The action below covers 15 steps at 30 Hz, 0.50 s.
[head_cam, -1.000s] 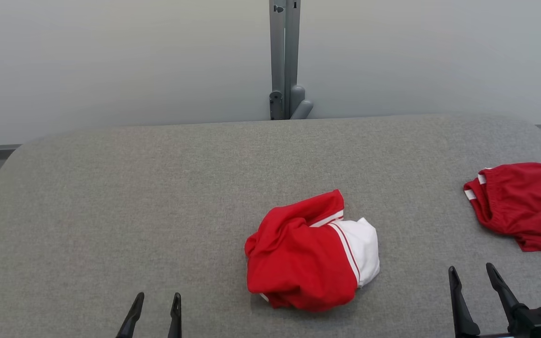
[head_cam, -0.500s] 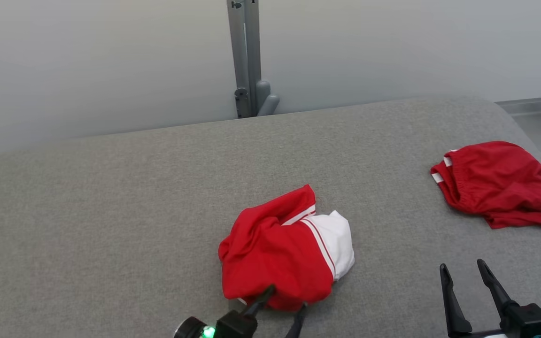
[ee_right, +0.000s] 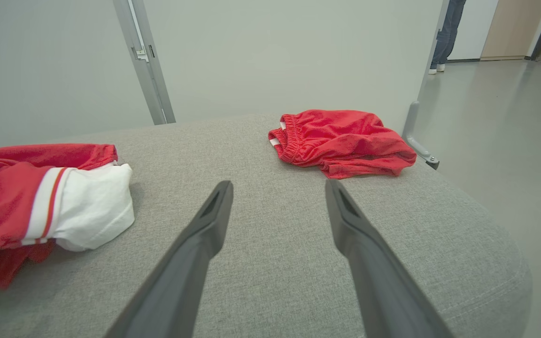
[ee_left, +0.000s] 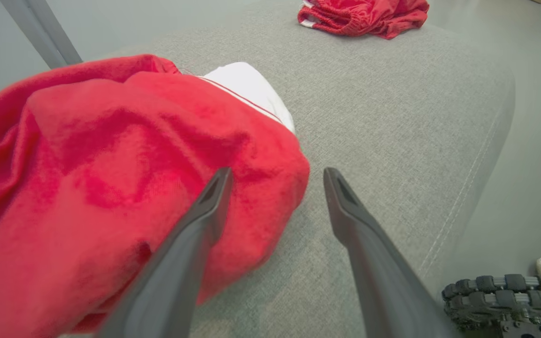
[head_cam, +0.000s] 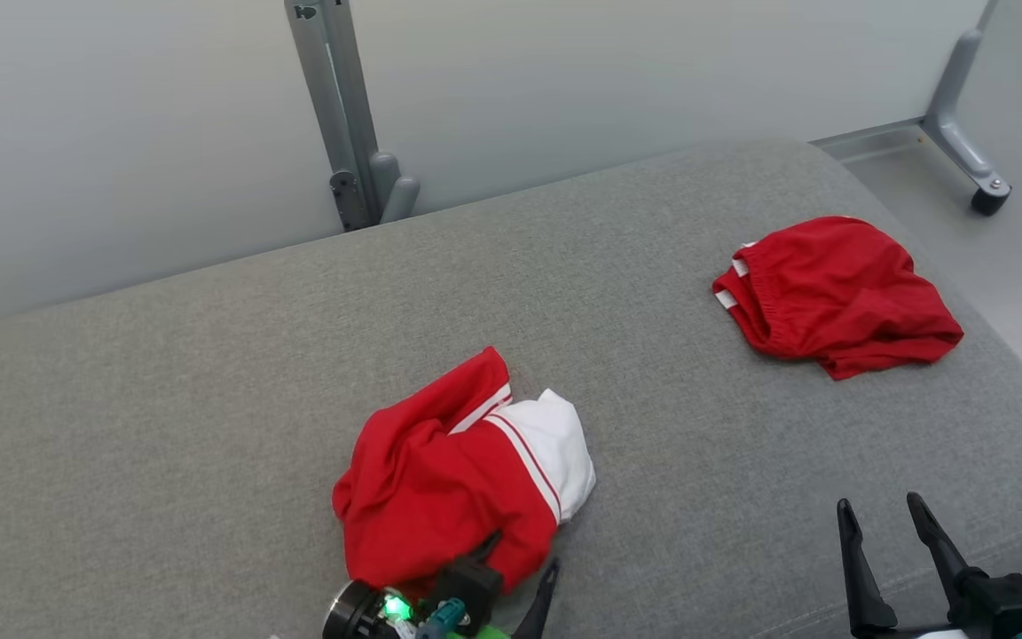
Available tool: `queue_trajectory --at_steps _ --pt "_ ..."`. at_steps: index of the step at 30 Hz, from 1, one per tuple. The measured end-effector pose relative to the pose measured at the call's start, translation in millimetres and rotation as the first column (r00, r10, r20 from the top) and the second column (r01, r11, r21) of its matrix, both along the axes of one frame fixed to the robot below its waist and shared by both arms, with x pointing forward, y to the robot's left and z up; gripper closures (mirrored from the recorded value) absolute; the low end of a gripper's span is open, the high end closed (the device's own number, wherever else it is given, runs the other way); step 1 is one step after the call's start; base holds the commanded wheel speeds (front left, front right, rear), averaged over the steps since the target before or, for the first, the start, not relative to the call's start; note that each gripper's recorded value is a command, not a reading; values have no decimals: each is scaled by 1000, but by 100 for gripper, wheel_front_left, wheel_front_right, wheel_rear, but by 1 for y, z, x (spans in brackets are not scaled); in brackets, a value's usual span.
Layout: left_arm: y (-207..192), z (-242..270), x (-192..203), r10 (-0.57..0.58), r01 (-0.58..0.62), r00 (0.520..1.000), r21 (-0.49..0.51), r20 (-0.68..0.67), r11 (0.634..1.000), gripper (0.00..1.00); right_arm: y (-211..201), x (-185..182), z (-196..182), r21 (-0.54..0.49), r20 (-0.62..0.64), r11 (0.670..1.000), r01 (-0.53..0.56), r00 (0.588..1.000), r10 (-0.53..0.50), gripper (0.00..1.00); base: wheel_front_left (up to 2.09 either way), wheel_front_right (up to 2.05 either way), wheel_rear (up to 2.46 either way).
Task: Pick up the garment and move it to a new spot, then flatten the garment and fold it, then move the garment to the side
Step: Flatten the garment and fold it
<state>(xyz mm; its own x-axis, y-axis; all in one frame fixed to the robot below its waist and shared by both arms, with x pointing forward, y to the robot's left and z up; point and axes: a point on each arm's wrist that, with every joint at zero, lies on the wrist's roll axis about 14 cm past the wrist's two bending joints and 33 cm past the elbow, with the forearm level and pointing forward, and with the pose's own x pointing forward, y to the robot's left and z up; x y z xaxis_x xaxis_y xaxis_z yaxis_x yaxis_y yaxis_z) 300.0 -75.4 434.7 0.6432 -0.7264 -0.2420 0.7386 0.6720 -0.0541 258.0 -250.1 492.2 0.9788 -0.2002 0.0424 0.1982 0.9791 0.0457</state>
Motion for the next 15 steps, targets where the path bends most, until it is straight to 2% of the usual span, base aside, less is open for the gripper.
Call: queue_trajectory --at_steps 5,6,8,9,15 --pt "3 -18 9 -2 3 1000 81 -8 997 0 -6 -5 -3 11 -10 1000 27 1000 -27 0 0 0 0" --pt "5 -21 10 2 -2 1000 95 -8 996 8 -6 -5 -4 12 -12 1000 28 1000 -28 0 0 0 0" --pt "9 -27 14 10 -8 1000 119 -9 993 62 -6 -5 -5 21 -12 999 30 999 -30 0 0 0 0" --pt "11 -28 16 19 -18 1000 121 -10 993 100 -6 -5 -5 24 -12 999 31 999 -30 0 0 0 0" --pt "13 -9 33 78 -78 997 31 4 996 100 -8 -5 -5 36 -8 999 35 999 -34 0 0 0 0"
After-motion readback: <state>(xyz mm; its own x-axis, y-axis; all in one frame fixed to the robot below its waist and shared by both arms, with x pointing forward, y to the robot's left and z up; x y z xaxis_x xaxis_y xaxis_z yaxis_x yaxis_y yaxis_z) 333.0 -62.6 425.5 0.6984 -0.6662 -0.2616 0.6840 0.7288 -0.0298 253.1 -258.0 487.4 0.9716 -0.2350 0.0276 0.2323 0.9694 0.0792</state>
